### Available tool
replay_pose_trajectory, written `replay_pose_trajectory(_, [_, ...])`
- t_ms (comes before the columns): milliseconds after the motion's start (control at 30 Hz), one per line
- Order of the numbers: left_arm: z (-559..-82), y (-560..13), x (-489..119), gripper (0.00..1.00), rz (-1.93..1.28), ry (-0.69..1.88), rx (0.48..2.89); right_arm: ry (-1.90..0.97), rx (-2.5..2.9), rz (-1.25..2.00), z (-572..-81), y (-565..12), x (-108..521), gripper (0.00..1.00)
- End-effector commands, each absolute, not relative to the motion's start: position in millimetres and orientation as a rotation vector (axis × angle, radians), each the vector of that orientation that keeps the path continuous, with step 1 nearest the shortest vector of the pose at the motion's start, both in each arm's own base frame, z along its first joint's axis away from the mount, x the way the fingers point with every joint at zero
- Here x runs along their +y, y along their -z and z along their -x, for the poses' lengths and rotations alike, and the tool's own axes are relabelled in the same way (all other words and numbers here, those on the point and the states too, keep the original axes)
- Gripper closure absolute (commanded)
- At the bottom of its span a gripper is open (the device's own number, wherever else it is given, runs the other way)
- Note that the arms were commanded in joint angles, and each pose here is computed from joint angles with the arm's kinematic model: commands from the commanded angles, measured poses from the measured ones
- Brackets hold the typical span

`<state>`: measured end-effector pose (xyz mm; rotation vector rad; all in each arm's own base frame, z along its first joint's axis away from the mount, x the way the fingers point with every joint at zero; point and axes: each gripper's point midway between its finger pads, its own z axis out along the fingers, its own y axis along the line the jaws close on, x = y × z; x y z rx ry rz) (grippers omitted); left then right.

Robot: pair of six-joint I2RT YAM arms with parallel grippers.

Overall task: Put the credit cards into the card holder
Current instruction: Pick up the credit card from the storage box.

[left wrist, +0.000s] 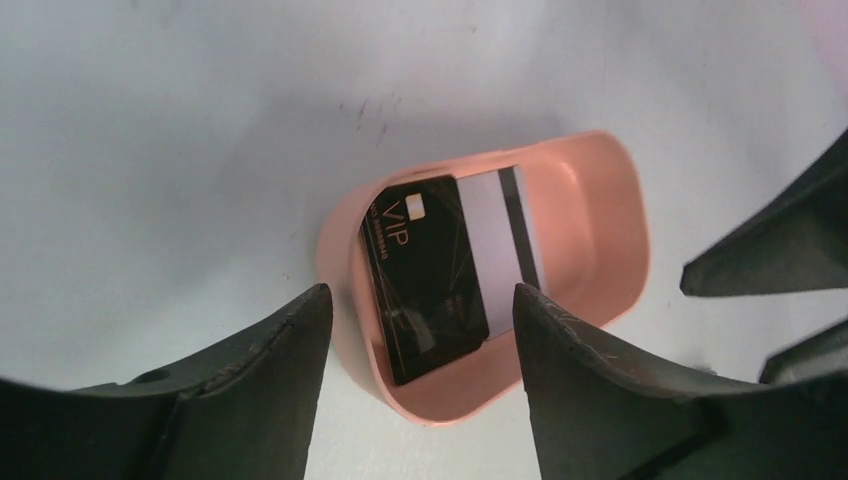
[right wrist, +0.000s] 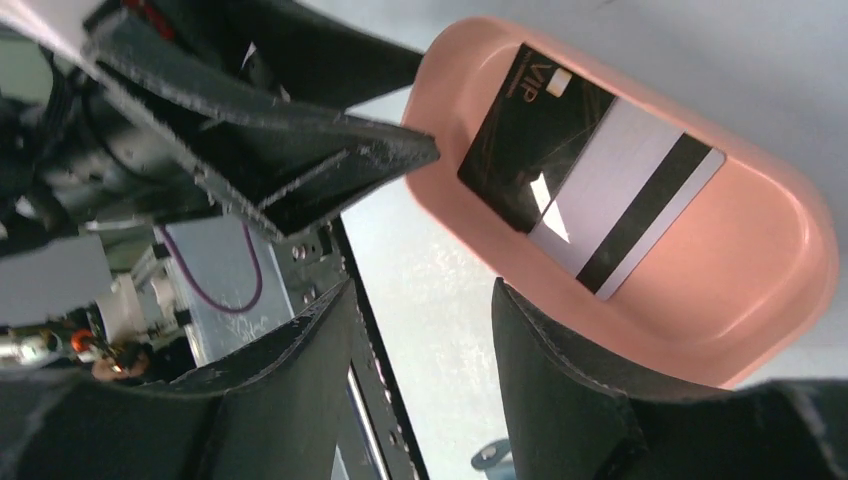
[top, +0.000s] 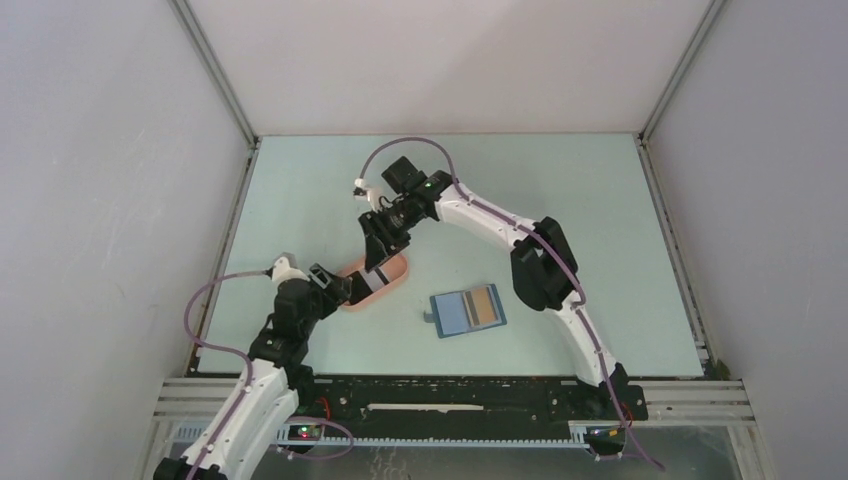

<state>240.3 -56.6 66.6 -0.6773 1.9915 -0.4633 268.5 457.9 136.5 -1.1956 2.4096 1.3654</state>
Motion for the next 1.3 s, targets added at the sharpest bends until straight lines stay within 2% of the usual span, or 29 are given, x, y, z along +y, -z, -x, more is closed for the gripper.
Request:
replay_pose_trajectory(0, [-240.6, -55.3, -63.0, 0.31, 0.700, 0.512, 2.014, -1.332, 2.465, 1.008, -285.0, -136.4, 485.0, 0.39])
replay_pose_trajectory(333, [-237.5, -37.7, -62.1, 0.59, 0.717, 0.480, 2.079, -1.238, 2.550, 0.931, -288.3, -90.9, 514.9, 0.38])
replay_pose_trajectory(567, [-236.5, -34.0, -61.0, 0.69, 0.717, 0.463, 2.099, -1.098, 2.588, 0.916, -294.2, -67.6, 511.3, 0.38])
replay_pose_trajectory(967, [-236.1, -32.6, -62.0, 0.74, 0.707, 0.462, 2.112, -0.961, 2.598, 0.952, -291.9, -47.2, 506.0, 0.36])
replay_pose_trajectory(1267, [-236.4, -33.6, -63.3, 0.76, 0.701, 0.471, 2.110, -1.026, 2.664, 0.939, -270.5, -35.8, 505.8, 0.35])
